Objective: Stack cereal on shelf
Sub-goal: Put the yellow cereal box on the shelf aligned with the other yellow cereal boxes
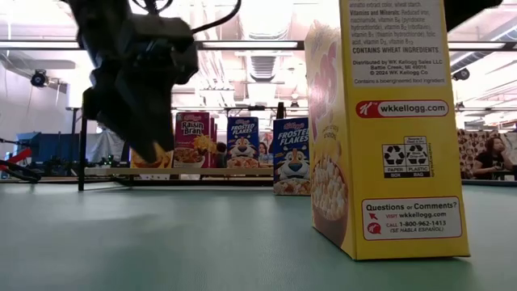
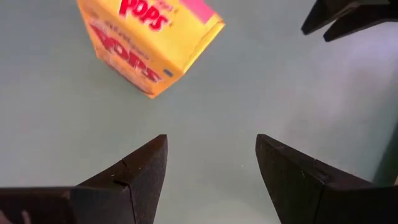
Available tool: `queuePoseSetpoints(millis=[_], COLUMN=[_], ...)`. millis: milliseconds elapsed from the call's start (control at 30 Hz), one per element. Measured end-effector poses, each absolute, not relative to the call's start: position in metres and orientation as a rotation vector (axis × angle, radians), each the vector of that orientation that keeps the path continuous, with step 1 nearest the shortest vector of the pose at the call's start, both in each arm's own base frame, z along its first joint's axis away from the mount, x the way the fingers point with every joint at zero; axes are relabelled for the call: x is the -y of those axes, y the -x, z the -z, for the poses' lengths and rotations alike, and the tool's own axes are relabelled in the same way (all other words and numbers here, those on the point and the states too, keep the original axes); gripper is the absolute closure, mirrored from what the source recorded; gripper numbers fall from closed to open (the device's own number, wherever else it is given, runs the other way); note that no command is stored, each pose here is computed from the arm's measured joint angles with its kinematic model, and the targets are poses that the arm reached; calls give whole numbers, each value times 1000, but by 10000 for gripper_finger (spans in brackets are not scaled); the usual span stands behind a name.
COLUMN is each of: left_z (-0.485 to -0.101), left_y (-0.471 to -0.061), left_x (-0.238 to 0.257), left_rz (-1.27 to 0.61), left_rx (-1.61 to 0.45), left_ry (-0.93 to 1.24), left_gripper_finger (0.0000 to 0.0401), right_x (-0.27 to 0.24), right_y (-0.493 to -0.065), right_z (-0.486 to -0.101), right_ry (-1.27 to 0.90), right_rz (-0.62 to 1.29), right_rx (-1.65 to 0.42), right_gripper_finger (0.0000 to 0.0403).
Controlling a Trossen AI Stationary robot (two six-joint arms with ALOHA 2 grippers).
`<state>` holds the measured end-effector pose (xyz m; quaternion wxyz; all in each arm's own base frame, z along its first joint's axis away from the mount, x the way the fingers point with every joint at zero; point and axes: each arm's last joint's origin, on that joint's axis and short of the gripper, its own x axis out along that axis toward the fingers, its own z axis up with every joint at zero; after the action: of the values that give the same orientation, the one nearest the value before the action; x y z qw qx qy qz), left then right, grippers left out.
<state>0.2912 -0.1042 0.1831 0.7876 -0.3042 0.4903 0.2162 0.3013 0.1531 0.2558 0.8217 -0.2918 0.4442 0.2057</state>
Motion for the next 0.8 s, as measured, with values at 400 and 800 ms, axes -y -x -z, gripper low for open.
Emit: queuePoseSetpoints(millis=[400,800], left_z=[-195,-211], left_y=[-308,-347], left_x=[131,152], left_rz=[-289,-219], left_rx=[-809,-649], left_ry=[861,1093], left_gripper_finger=[191,191], right_x=[-149,-135], right_y=[-295,-268], right_z=[-253,-234], right_ry=[469,289], right_rz=[-297,-73], right_rx=[-1049,-1358], right_gripper_finger=[170,170])
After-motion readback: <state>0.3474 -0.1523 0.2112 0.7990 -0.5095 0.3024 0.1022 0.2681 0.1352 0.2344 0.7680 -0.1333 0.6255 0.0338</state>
